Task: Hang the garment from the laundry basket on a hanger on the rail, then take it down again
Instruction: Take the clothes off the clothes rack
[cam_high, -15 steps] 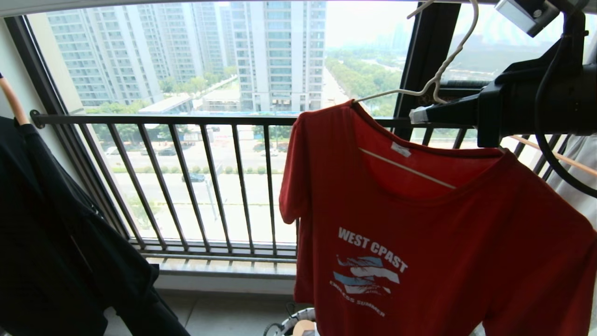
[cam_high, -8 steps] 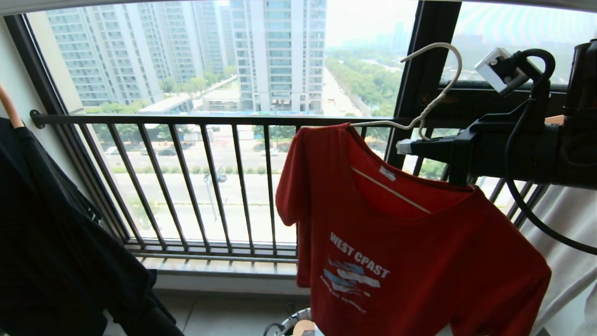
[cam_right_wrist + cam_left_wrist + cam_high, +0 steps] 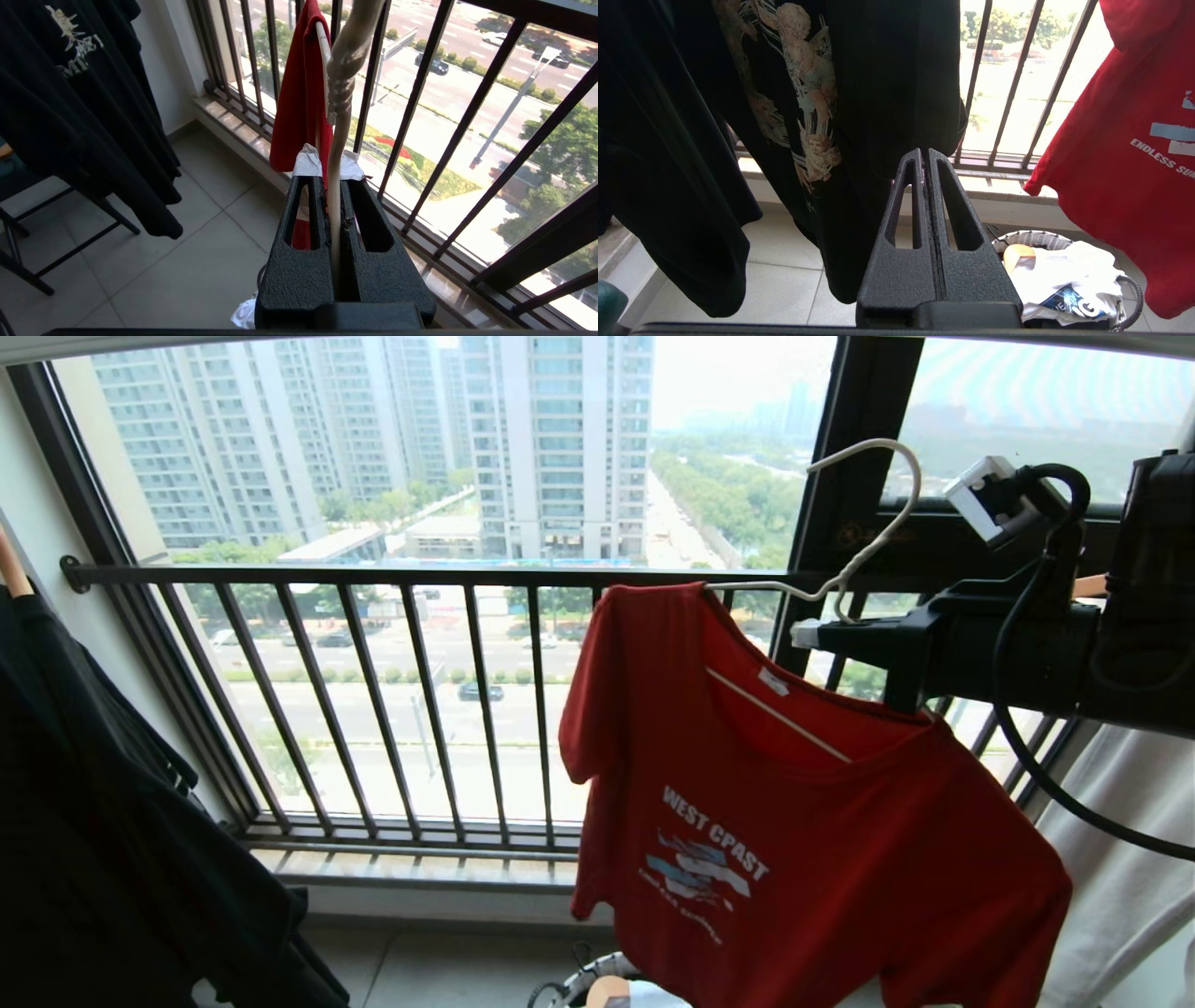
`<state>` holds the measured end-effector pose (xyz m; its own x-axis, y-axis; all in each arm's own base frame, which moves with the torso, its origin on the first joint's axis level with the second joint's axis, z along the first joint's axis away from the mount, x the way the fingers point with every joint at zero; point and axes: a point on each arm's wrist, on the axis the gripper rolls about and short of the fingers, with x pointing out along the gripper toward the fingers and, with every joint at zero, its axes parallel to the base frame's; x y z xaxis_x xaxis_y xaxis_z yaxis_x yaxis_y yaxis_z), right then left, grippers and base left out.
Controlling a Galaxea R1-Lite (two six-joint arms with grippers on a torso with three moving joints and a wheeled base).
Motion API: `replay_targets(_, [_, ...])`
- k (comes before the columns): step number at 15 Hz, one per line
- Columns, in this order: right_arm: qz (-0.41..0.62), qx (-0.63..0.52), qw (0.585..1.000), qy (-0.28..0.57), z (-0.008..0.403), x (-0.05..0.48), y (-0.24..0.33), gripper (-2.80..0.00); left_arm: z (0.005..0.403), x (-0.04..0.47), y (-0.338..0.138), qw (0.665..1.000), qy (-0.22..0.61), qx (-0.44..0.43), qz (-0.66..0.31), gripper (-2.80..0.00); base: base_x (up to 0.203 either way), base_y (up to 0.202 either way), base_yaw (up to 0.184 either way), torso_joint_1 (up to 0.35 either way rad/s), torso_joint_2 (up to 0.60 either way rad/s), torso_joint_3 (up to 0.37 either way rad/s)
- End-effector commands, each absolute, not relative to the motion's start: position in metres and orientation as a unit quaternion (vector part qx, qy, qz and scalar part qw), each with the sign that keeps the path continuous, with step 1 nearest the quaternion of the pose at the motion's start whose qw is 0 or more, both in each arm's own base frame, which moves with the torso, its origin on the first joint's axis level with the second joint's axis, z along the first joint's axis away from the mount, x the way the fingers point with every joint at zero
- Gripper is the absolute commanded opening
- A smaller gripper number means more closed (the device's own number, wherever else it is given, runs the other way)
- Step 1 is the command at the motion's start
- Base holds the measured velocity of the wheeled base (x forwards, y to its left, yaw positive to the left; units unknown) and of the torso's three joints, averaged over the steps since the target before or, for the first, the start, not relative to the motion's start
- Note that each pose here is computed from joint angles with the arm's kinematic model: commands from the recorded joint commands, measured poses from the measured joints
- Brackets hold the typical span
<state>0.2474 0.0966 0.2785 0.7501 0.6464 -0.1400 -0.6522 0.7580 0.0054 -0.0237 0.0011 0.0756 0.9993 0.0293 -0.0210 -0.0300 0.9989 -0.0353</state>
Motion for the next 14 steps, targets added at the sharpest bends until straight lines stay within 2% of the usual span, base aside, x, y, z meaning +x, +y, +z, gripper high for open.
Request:
replay_targets(1, [0.348,-0.022,0.933,0.084,0.268,0.257,0.100,-2.80,0.080,-0.025,0.001,1.000,0.002,-0.017,0.013,-2.80,0.000,0.000,0.000,0.000,0.00,0.000])
replay_targets(4, [0.350,-0.022,0.932,0.091,0.264,0.257,0.101,-2.80,0.116,-0.030,0.000,0.999,-0.024,-0.017,-0.022,-2.80,0.000,0.000,0.000,0.000,0.00,0.000])
replay_targets(6, [0.351,-0.022,0.931,0.094,0.263,0.256,0.101,-2.80,0.149,-0.016,-0.001,0.998,0.009,-0.017,-0.055,-2.80,0.000,0.000,0.000,0.000,0.00,0.000])
replay_targets(11, [0.353,-0.023,0.930,0.101,0.258,0.260,0.104,-2.80,0.220,0.097,-0.021,0.968,0.170,-0.024,-0.183,-2.80,0.000,0.000,0.000,0.000,0.00,0.000])
replay_targets(14, [0.351,-0.023,0.930,0.109,0.254,0.266,0.106,-2.80,0.236,0.175,-0.072,0.927,0.231,-0.025,-0.296,-2.80,0.000,0.000,0.000,0.000,0.00,0.000])
